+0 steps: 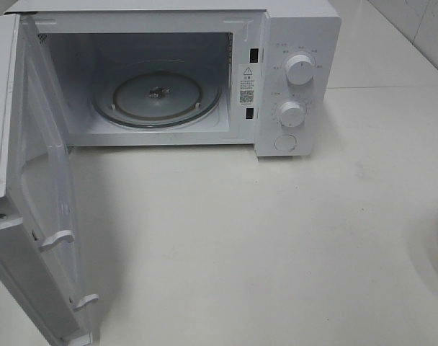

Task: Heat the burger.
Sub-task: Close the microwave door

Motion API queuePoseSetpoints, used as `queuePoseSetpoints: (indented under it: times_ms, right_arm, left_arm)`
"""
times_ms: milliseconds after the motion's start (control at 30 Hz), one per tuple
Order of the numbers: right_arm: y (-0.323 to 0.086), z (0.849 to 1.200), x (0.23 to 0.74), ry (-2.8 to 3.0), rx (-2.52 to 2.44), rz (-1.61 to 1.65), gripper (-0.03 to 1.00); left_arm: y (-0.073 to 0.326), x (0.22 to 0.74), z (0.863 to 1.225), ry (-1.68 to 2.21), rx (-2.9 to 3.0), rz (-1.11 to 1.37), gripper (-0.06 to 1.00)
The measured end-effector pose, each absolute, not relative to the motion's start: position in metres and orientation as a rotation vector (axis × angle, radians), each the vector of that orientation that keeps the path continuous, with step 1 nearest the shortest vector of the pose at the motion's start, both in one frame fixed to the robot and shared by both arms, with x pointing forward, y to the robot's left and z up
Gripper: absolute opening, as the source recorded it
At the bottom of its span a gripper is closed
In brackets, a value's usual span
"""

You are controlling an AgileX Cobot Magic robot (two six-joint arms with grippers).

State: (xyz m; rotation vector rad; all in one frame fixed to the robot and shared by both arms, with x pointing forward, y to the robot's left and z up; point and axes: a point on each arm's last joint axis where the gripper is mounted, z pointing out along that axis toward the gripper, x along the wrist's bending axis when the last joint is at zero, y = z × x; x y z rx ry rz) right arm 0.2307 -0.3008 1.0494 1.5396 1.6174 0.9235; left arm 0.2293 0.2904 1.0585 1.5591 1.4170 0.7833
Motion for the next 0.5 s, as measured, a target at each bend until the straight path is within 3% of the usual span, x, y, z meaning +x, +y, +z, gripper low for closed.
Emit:
queuePoseSetpoints:
  times_ms: [500]
  right_arm:
    - [-0.3006, 1.0494, 0.2307, 1.618, 1.540, 0.926, 0.76]
  left_arm:
    - [0.2905, 0.2293, 1.0585, 1.417, 1.559, 0.784, 0.99]
